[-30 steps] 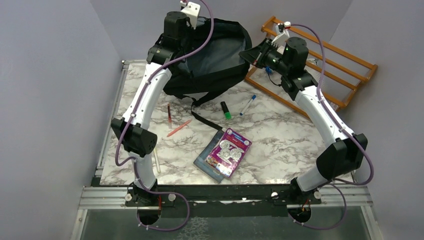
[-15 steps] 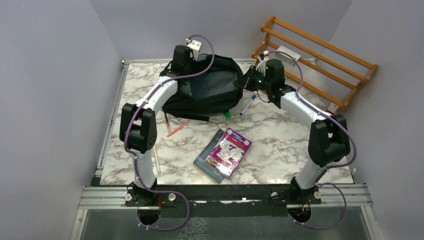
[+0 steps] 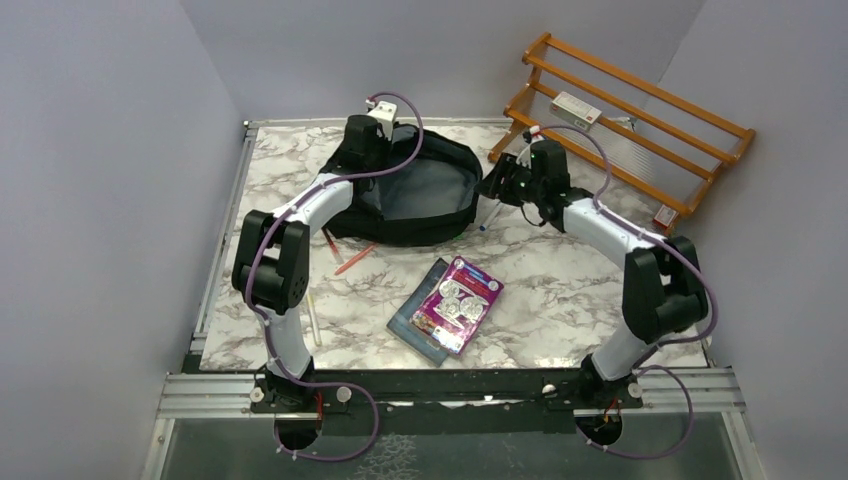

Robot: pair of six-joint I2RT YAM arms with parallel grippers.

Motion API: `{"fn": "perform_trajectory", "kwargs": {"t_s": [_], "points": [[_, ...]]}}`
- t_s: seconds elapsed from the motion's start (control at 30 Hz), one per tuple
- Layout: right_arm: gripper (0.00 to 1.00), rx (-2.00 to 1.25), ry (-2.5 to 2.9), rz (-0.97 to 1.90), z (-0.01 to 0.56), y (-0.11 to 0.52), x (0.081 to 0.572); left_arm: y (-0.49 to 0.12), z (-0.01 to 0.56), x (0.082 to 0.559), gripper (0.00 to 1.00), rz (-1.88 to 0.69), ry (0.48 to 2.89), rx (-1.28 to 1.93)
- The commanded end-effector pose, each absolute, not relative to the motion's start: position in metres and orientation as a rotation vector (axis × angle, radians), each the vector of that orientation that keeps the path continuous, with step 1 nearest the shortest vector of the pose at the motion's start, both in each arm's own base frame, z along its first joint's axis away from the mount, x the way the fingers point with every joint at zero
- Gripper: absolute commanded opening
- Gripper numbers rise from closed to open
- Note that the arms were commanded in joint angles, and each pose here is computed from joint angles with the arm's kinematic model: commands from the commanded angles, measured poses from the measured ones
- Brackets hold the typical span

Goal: Pack the student bag
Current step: Place the student bag at the center of the board, then pick up the book from the center of the board.

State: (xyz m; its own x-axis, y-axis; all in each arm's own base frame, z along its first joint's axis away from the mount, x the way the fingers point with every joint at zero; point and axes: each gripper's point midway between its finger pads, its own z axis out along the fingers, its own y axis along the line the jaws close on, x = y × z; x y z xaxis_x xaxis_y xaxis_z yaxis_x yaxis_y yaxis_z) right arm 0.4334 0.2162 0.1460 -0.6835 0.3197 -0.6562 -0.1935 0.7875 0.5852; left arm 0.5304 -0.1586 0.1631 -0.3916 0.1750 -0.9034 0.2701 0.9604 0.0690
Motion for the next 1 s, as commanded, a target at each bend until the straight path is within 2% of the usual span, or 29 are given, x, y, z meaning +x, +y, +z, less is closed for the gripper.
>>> {"fn": "perform_trajectory", "kwargs": {"t_s": [0.0, 0.2, 0.37, 0.53, 0.77, 0.97], "points": [[0.58, 0.120, 2.180, 0.663, 0.165, 0.187, 0.407, -0.161, 0.202, 0.534, 0.00, -0.159, 1.875, 0.283], [0.78, 0.095, 2.295, 0.604, 0.145, 0.163, 0.342, -0.162, 0.186, 0.526, 0.00, -0.145, 1.915, 0.301], [0.87, 0.009, 2.372, 0.690, 0.126, 0.164, 0.292, -0.171, 0.178, 0.522, 0.00, -0.132, 1.930, 0.337], [0.94, 0.030, 2.465, 0.728, 0.102, 0.162, 0.262, -0.179, 0.171, 0.521, 0.00, -0.150, 1.948, 0.356], [0.96, -0.065, 2.421, 0.972, 0.086, 0.187, 0.243, -0.185, 0.168, 0.520, 0.00, -0.160, 1.956, 0.379], [0.96, -0.081, 2.480, 1.033, 0.064, 0.192, 0.240, -0.184, 0.171, 0.519, 0.00, -0.140, 1.950, 0.391]]}}
